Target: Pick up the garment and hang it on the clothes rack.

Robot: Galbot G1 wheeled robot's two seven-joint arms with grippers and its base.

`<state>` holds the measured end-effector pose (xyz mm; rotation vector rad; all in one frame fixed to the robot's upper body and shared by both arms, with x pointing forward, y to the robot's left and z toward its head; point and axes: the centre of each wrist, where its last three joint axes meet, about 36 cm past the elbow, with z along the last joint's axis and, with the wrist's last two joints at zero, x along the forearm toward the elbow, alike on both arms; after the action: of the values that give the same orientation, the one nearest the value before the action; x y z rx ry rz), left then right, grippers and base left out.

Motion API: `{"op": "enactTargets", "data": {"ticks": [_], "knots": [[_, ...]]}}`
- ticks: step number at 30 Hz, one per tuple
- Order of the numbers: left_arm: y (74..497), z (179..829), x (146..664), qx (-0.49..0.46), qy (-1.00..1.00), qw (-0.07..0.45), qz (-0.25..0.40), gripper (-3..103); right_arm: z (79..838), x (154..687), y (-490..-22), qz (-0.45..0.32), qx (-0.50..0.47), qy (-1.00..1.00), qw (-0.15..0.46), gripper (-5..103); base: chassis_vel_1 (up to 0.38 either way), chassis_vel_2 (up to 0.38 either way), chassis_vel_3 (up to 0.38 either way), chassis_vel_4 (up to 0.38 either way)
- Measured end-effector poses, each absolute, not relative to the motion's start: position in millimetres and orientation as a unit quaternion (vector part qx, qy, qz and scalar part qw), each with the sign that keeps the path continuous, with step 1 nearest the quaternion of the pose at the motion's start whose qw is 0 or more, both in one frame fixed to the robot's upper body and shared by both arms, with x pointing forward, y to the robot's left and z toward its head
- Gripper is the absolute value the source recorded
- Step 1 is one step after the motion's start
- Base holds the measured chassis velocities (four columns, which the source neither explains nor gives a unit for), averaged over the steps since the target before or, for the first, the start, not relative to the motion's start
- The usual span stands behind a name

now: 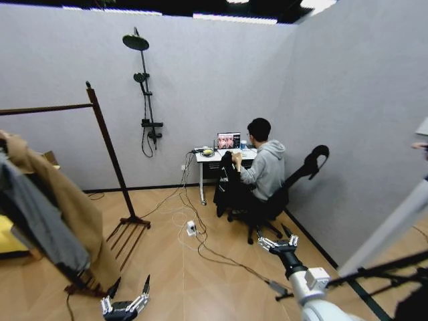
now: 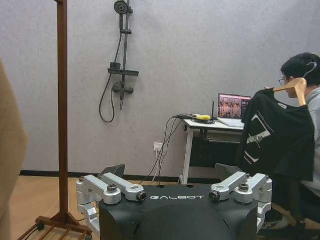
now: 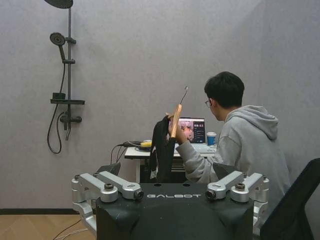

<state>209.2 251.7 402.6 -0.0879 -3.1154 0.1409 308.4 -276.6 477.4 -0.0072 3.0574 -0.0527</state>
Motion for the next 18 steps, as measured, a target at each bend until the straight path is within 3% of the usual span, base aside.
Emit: {"op": "enactTargets", "data": {"ticks": [18], "knots": [[251.7, 402.6, 209.2, -0.028, -0.999, 0.011, 0.045, 100, 482.0, 315.2, -283.0, -0.042, 0.0, 0.998, 0.042, 100, -0.349, 0.347, 0.352, -0.339]]}}
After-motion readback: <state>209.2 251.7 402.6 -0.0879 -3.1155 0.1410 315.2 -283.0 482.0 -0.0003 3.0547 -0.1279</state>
